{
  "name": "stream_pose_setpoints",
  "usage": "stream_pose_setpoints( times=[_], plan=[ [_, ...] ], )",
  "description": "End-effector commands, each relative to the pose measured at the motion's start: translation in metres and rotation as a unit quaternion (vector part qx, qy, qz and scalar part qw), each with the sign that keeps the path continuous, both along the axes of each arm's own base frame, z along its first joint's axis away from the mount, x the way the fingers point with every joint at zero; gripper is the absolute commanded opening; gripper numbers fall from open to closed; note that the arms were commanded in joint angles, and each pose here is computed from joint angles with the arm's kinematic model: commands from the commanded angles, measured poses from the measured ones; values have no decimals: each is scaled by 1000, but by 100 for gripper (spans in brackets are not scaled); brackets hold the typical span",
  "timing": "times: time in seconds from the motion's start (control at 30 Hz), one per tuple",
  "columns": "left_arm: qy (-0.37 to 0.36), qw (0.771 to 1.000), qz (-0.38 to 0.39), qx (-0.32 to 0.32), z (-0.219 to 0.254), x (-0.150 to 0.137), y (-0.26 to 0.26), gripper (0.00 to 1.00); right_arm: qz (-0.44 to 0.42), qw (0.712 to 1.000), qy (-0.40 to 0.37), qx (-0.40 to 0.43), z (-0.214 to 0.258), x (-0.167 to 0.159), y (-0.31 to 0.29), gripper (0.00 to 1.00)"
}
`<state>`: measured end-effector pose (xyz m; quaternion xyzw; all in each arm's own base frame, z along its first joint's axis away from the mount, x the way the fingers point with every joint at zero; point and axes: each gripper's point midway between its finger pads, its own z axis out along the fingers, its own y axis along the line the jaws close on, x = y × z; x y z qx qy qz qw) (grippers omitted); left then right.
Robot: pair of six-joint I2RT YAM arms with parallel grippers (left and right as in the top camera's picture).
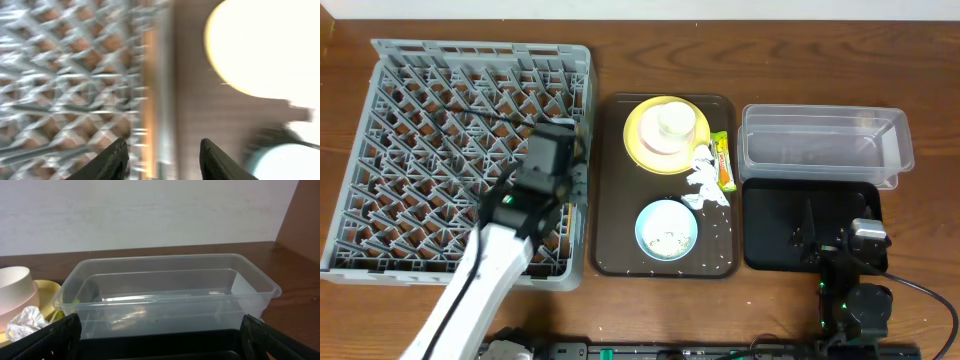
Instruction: Sort waste into correct bins and load items into the dishwasher
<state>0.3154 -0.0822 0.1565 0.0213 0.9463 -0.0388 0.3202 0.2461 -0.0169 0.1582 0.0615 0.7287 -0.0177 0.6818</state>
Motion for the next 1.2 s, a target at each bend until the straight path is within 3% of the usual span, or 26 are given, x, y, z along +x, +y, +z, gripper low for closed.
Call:
stream_pose_setpoints(
  times=[0.0, 0.1, 0.27, 0.47, 0.73, 1.17],
  plan=[
    [15, 979, -68, -193, 41, -26, -59, 51, -3, 1000, 1, 4, -1, 0, 0, 99],
    [90, 960, -92, -250, 36, -59, -80, 58, -3, 1000, 1, 4, -1, 0, 0, 99],
    [195, 950, -107, -220, -6, -99, -94, 59, -3, 1000, 1, 4, -1, 0, 0, 99],
    [254, 938, -135, -193, -34, -123, -110, 59, -3, 1000, 1, 4, -1, 0, 0, 99],
    [288, 928, -159, -173, -51, -136, -126, 59, -3, 1000, 1, 4, -1, 0, 0, 99],
    [282, 931, -149, -175, -52, -131, -127, 59, -3, 1000, 1, 4, -1, 0, 0, 99]
  ],
)
